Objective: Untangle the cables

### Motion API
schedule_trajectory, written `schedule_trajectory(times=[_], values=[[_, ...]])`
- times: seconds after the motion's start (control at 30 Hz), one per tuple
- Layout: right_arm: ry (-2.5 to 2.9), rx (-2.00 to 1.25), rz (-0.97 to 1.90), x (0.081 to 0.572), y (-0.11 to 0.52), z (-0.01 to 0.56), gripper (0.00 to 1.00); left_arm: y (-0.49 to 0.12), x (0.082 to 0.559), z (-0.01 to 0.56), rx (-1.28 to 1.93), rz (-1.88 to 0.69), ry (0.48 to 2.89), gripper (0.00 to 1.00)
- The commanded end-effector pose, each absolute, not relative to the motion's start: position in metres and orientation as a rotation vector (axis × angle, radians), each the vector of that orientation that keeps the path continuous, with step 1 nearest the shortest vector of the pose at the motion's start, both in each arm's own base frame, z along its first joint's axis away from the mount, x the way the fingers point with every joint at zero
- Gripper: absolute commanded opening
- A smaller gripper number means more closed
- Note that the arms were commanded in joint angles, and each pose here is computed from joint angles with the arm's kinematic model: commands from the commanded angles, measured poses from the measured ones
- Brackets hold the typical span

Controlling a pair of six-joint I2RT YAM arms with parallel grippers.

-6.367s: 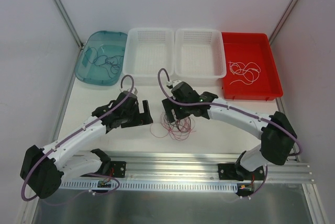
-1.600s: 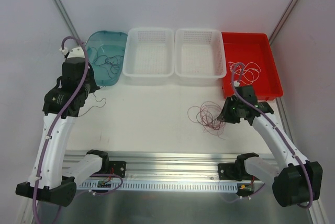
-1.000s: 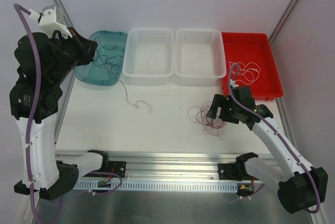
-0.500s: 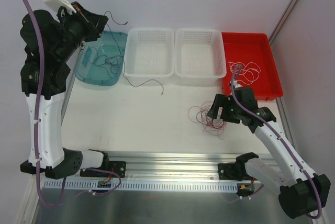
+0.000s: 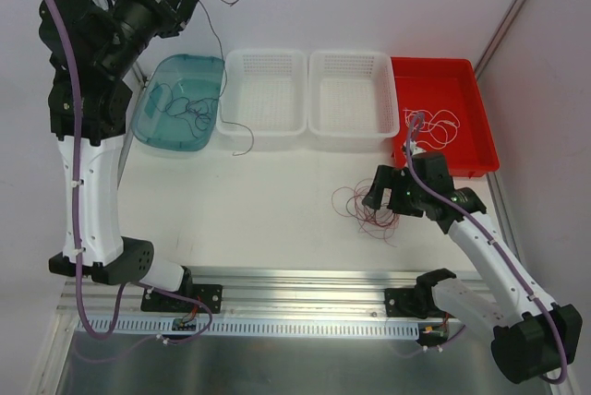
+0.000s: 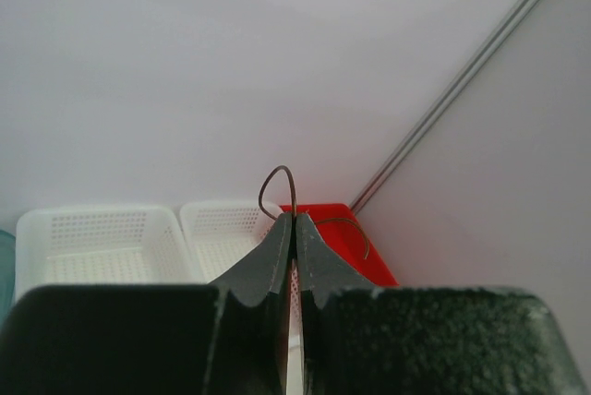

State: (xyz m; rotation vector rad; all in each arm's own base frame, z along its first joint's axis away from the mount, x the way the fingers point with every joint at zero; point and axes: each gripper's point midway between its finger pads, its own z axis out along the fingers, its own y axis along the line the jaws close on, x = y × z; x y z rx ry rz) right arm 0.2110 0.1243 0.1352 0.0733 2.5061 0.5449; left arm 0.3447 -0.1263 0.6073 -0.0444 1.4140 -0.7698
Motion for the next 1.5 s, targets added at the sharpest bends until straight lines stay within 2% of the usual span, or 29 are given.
schedule_trajectory(times=[0.0,0.33,0.73,0.93,1.23,1.33,1.37,1.47], values=[[2.481,0.024,0.566,0.215,0.129,0.138,1.00,-0.113,0.332,0.649,-0.059,-0.734,1.258,0.00],[2.489,0.011,0.559,0.213,0.128,0.134,1.00,-0.115,0.384,0.648,-0.083,-0.711,1.216,0.00],[2.525,0.007,0.555,0.211,0.129,0.119,1.00,-0.124,0.473,0.621,-0.078,-0.657,1.189,0.00],[2.541,0.001,0.566,0.212,0.131,0.113,0.99,-0.133,0.523,0.567,-0.062,-0.616,1.280,0.00],[2.561,-0.005,0.564,0.212,0.132,0.106,1.00,-0.139,0.580,0.422,-0.069,-0.529,1.571,0.00],[2.563,-0.003,0.567,0.211,0.132,0.106,1.00,-0.141,0.585,0.378,-0.054,-0.493,1.658,0.11],[2.563,-0.005,0.567,0.211,0.132,0.106,0.99,-0.143,0.583,0.362,-0.041,-0.497,1.694,0.23],[2.560,-0.002,0.566,0.210,0.132,0.107,1.00,-0.148,0.566,0.349,-0.014,-0.510,1.732,0.52]])
